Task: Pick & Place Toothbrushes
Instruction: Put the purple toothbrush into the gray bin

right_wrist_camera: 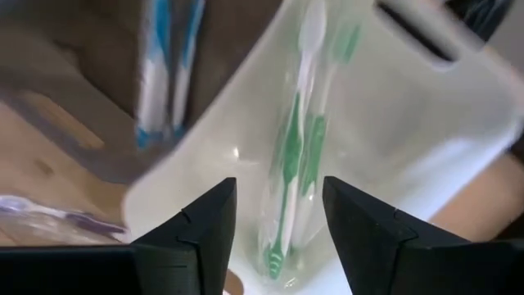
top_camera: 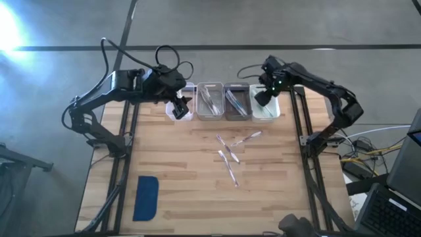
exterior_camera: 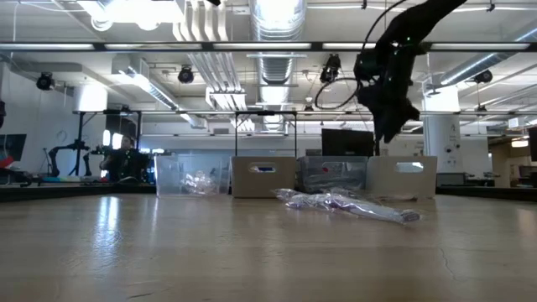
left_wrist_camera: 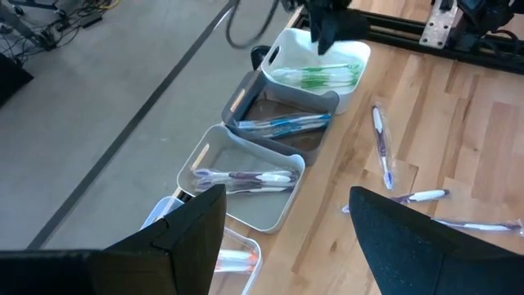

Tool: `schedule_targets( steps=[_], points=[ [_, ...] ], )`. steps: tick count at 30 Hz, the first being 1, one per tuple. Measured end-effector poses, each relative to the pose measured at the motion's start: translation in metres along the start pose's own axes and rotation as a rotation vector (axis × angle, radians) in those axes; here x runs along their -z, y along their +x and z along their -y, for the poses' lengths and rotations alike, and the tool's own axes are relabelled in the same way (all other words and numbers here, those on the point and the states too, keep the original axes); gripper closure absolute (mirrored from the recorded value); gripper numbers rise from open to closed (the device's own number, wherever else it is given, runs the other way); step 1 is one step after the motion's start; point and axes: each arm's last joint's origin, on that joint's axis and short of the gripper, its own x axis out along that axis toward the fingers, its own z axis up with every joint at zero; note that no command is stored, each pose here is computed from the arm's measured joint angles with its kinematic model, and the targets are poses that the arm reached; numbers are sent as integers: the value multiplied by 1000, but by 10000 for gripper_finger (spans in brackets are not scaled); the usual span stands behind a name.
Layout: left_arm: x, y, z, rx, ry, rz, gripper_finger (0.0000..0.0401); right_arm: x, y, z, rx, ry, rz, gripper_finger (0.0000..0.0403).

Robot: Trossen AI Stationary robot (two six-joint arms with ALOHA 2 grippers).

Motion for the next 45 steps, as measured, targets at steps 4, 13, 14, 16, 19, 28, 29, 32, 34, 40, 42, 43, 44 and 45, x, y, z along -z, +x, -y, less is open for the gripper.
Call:
schedule_targets(
  steps=[4,13,14,16,19,28,29,32,34,40,42,43,44,45],
  points=[
    [0,0,0,1,0,1,137,-4,-31,-3,-2,-10,94,236],
    [2,4,1,-2,5,-13,137,13,-99,-11,-9,-31,277,281],
    [2,4,1,-2,6,-15,137,17,-105,-11,-9,-33,296,287],
    [3,6,2,-3,8,-20,137,26,-117,-12,-11,-36,336,299],
    [4,8,2,-4,12,-29,137,41,-134,-14,-12,-46,391,318],
    [6,11,4,-6,17,-42,137,79,-170,-17,0,-136,526,366],
    [7,12,4,-6,18,-44,137,82,-173,-17,2,-147,540,370],
    [8,16,5,-6,18,-45,137,93,-182,-19,-24,-172,582,381],
    [8,19,6,-5,16,-42,137,99,-187,-21,-80,-193,608,388],
    [9,29,10,3,76,-51,137,112,-201,-28,-298,-229,688,394],
    [9,35,12,3,148,-59,137,115,-204,-30,-314,-245,704,394],
    [10,38,13,4,187,-65,137,117,-206,-30,-320,-240,717,394],
    [10,40,14,5,221,-70,137,118,-208,-31,-330,-226,736,394],
    [11,43,15,5,251,-72,137,119,-211,-32,-342,-213,762,394]
  ],
)
